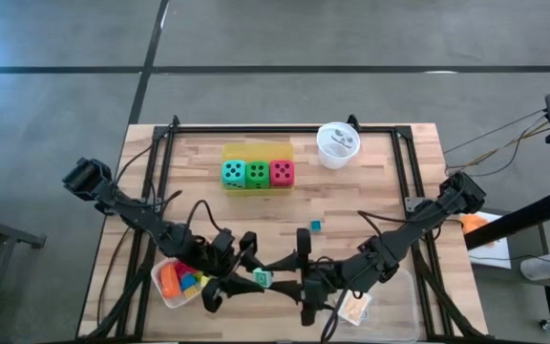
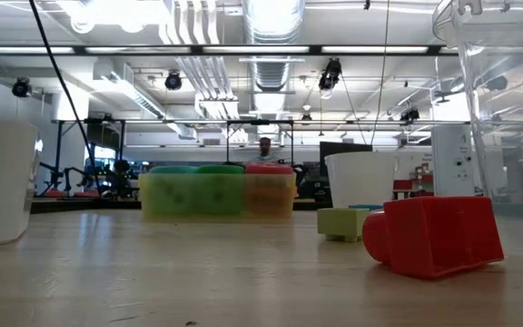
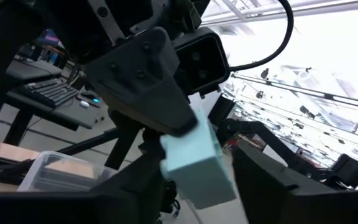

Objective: Pick & Place Toys
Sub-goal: Put the light blue game piece into the white bin, then put the blue game piece into the white bin

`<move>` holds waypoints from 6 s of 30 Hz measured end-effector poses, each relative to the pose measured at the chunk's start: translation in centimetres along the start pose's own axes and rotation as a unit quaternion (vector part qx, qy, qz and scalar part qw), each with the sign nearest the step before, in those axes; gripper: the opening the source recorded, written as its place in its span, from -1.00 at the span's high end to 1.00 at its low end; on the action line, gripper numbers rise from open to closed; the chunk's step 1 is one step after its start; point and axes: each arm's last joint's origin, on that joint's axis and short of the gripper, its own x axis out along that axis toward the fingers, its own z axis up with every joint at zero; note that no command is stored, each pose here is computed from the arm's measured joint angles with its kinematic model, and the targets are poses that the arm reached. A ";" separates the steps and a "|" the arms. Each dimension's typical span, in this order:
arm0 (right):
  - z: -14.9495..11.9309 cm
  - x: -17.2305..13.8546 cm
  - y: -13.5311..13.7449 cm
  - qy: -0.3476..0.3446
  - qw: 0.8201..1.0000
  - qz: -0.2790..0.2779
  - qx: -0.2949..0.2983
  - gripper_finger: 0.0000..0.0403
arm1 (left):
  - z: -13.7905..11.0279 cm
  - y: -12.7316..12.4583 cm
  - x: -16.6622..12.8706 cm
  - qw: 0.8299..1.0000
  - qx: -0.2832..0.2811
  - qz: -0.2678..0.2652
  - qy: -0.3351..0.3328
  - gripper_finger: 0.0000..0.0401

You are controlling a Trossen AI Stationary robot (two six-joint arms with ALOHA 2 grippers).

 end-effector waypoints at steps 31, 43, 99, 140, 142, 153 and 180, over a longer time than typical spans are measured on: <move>-0.5 0.0 0.2 0.015 1.000 0.008 0.026 -0.42 | -0.2 0.1 -0.1 1.000 -0.007 -0.001 0.021 0.60; -2.6 -0.3 0.7 0.125 0.980 -0.029 0.151 -0.43 | 0.8 0.3 -3.1 0.978 -0.093 0.116 0.145 0.60; -7.9 -2.2 1.9 0.304 0.898 -0.082 0.306 -0.43 | -10.0 0.1 -14.6 0.563 -0.188 0.603 0.533 0.60; -7.9 -2.2 1.9 0.304 0.897 -0.083 0.310 -0.43 | -10.2 0.2 -14.6 0.565 -0.171 0.591 0.550 -0.20; -7.9 -2.2 1.9 0.304 0.897 -0.083 0.310 -0.43 | -10.2 0.2 -14.6 0.565 -0.172 0.591 0.550 -0.29; -7.9 -2.2 1.9 0.304 0.897 -0.083 0.310 -0.43 | -10.1 0.2 -14.5 0.558 -0.179 0.591 0.555 -0.43; -19.3 0.4 -9.8 0.527 0.627 -0.274 0.505 -0.43 | -4.2 -2.5 -12.8 0.608 -0.091 0.597 0.515 -0.43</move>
